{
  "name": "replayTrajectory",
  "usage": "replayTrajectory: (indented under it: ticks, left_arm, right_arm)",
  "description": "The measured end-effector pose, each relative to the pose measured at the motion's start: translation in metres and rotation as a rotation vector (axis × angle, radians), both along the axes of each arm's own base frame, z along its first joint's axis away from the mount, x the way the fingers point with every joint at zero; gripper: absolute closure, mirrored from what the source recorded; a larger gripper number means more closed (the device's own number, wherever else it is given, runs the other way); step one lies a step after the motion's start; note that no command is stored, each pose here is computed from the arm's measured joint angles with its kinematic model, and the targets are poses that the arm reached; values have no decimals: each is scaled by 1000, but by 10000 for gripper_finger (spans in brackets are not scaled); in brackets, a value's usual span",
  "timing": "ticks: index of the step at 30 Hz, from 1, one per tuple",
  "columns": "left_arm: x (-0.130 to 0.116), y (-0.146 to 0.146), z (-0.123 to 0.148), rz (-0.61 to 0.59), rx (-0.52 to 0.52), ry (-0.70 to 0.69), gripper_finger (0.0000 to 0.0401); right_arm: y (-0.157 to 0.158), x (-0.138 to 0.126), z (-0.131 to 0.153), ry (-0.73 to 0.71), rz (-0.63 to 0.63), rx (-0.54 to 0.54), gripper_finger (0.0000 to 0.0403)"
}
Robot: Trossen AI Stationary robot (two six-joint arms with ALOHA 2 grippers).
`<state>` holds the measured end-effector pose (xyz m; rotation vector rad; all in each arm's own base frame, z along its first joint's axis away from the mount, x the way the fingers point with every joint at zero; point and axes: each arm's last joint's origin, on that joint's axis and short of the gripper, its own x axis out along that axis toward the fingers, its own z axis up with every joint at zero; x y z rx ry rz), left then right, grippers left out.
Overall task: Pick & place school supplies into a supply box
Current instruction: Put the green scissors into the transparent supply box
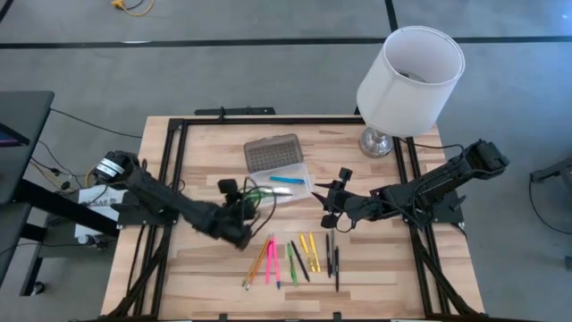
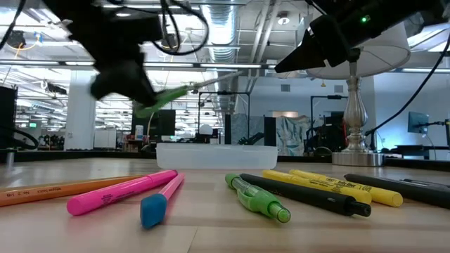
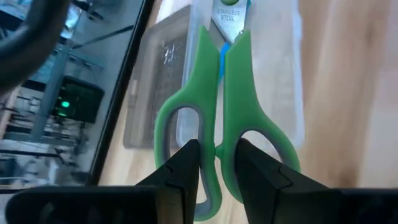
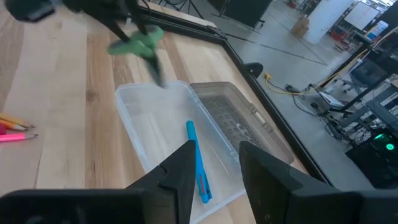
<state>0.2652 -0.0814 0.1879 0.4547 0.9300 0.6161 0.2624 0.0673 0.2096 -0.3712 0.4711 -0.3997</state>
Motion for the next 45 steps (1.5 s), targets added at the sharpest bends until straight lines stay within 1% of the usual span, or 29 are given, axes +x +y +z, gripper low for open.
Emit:
replayTrajectory:
  ticks: [3, 7, 11, 14, 16, 20, 23, 30, 32, 36, 39, 45]
  left_arm:
    - [15, 20, 1, 13, -67, -22, 317]
    - [27, 49, 2, 42, -188, -49, 317]
    - [33, 72, 2, 75, -287, -70, 317]
    - [34, 85, 2, 94, -325, -70, 317]
    - [34, 91, 0, 80, -341, -71, 317]
    - [34, 95, -6, -3, -387, -51, 317]
    - [34, 96, -7, -48, -389, -31, 317]
    - [37, 98, -7, -139, -332, 7, 317]
    - [40, 102, -9, -164, -334, 5, 317]
    - [45, 110, -20, -202, -368, 36, 317]
    - [45, 116, -28, -187, -375, 73, 317]
    - [43, 121, -29, -165, -376, 88, 306]
  right_arm:
    - [0, 0, -1, 6, 0, -2, 285]
    - [0, -1, -1, 13, -3, -6, 285]
    - [-1, -1, -2, 18, -8, -11, 285]
    - [-1, -1, -2, 20, -8, -12, 285]
    - [-1, -1, -2, 20, -8, -12, 285]
    - [-1, -1, -2, 20, -8, -12, 285]
    - [-1, -1, -2, 20, -9, -12, 285]
    - [-1, -1, -2, 20, -9, -12, 285]
    - [-1, -1, -2, 20, -10, -13, 285]
    - [-1, -1, -2, 25, -9, -14, 285]
    - [-1, -2, -3, 34, -9, -17, 285]
    - [-1, -2, -3, 41, -9, -19, 285]
